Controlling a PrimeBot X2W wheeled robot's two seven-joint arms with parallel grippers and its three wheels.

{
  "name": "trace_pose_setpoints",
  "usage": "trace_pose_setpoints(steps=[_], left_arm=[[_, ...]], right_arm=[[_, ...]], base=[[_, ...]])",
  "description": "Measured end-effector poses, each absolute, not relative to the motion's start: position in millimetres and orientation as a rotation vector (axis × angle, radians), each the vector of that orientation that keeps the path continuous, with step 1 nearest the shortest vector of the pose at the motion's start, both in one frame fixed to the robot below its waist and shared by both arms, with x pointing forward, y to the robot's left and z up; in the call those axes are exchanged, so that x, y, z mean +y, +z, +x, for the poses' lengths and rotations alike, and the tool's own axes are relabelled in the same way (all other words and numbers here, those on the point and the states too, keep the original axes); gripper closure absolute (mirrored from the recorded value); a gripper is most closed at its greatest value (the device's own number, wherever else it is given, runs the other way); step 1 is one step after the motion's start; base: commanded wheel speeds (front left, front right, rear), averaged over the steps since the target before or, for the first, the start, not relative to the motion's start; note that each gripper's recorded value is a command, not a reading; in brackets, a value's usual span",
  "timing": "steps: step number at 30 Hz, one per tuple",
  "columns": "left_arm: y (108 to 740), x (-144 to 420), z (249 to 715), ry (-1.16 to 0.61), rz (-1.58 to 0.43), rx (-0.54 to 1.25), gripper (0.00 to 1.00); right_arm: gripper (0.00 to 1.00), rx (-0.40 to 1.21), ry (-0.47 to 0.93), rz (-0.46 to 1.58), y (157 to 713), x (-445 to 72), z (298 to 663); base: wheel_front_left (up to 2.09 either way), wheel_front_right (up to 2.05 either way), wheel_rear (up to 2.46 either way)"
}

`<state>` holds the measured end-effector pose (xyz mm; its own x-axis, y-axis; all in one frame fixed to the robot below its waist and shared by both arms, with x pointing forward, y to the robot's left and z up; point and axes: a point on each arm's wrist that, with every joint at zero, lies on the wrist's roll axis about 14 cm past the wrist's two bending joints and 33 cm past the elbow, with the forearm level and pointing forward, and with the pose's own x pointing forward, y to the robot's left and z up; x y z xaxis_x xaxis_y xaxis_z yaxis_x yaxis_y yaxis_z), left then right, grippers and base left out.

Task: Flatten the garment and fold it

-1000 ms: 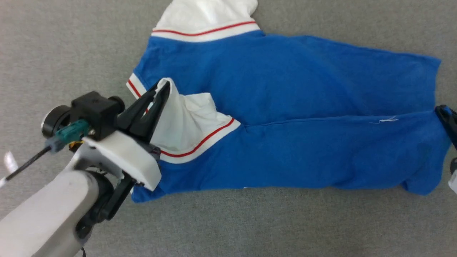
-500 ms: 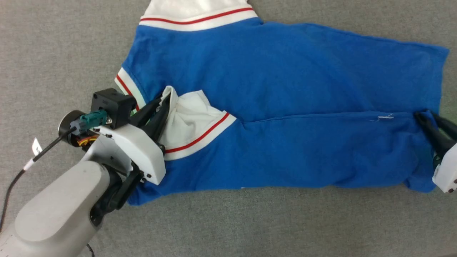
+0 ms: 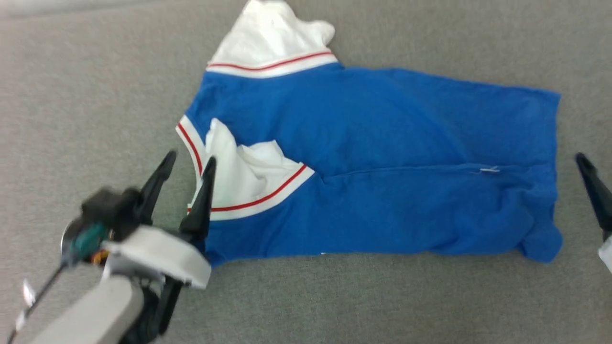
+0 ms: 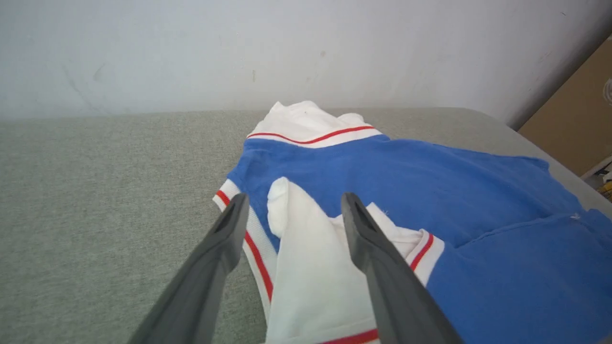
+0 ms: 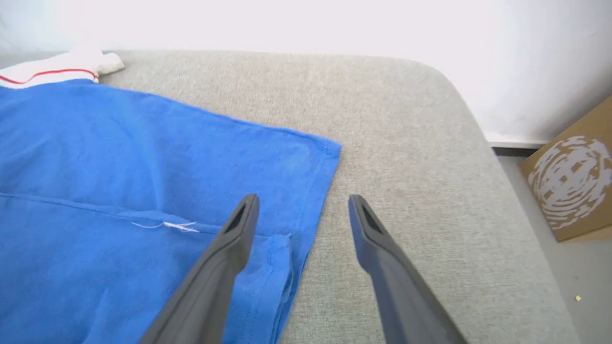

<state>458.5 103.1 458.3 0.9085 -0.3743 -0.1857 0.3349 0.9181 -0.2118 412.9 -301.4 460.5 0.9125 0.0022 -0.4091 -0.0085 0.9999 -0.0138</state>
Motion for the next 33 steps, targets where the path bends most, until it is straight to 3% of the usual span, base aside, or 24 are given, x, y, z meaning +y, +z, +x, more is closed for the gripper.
trace_pose_setpoints(steps=[8,18,33], left_arm=[[487.9,129.4,411.6,-0.205,-0.193,0.129,0.0],[493.0,140.0,368.8,-0.139,-0.216,0.105,0.0],[417.8,115.1,391.3,-0.343,-0.084,0.595,0.0]], right_arm=[[0.0,0.247,-0.154,-0.054,491.1,-303.1,364.0],[0.0,0.18,-0.147,-0.042,503.8,-270.4,347.1],[0.0,0.254,-0.11,-0.047,484.6,-260.3,361.1]], base=[[0.0,0.0,0.0],[0.0,0.0,0.0],[0.0,0.0,0.0]])
